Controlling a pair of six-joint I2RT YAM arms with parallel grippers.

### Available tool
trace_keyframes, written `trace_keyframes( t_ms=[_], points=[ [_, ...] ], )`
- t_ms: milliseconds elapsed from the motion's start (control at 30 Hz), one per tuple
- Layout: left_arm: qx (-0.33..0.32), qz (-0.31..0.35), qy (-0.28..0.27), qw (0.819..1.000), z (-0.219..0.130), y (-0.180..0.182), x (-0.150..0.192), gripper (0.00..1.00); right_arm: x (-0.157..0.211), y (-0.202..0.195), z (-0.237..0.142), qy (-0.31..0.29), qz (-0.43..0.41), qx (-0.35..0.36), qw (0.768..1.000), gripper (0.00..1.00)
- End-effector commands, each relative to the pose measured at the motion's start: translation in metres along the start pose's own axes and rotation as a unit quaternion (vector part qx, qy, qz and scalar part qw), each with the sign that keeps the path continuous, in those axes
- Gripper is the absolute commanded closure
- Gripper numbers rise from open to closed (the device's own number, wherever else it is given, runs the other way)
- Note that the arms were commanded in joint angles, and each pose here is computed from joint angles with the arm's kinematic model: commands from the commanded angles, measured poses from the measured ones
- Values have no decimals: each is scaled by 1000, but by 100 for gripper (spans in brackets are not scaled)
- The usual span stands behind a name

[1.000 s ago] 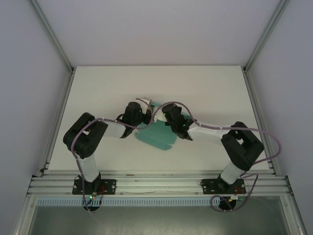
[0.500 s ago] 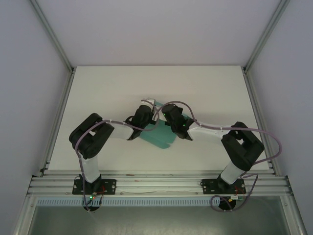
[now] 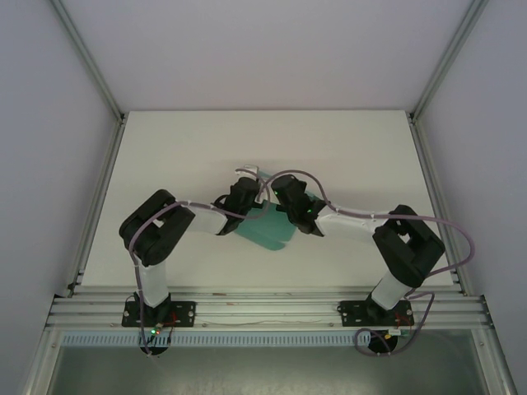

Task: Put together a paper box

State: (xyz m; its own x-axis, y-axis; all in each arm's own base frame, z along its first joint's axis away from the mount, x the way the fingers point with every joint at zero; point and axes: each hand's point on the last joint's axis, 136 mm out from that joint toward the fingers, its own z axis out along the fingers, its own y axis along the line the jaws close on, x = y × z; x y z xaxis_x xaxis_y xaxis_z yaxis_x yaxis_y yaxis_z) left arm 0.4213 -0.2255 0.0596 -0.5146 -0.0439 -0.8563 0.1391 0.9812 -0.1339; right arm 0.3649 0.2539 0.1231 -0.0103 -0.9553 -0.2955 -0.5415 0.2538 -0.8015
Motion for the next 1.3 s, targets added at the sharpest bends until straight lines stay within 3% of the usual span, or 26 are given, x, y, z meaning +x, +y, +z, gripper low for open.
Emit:
trace_keyframes(
  t_ms=[0,267,467,567,700,767,800,900,1000,1067,1133,1267],
  points=[
    [-16,-19,42,999,2,30,21,73,-8,13,-13,-18,-7,-35,999,100],
    [19,-21,35,999,4,29,7,71,-10,18,-13,-22,-10,-51,998,100],
    [9,-15,38,999,11,28,5,98,-12,22,-11,-25,-3,-57,998,99],
    [19,1,36,999,11,25,8,100,-11,19,-13,-21,11,-55,998,87],
    [55,36,30,997,4,10,13,100,-14,5,-26,-45,71,-53,995,64],
    [73,49,20,996,-2,2,14,100,-16,-5,-38,-67,117,-57,989,60],
    [84,55,15,995,-4,-2,14,100,-17,-7,-45,-81,139,-65,985,59],
    [102,76,8,992,-9,-13,16,100,-22,-18,-68,-133,234,-92,959,36],
    [118,99,8,988,-11,-23,20,100,-28,-36,-91,-186,331,-117,918,26],
    [137,107,9,985,-13,-32,23,100,-26,-58,-96,-205,407,-95,885,20],
    [161,108,6,981,-17,-40,24,100,-17,-73,-93,-191,458,-76,865,19],
    [186,111,9,976,-18,-50,25,100,-5,-74,-67,-128,487,-78,860,20]
  ],
)
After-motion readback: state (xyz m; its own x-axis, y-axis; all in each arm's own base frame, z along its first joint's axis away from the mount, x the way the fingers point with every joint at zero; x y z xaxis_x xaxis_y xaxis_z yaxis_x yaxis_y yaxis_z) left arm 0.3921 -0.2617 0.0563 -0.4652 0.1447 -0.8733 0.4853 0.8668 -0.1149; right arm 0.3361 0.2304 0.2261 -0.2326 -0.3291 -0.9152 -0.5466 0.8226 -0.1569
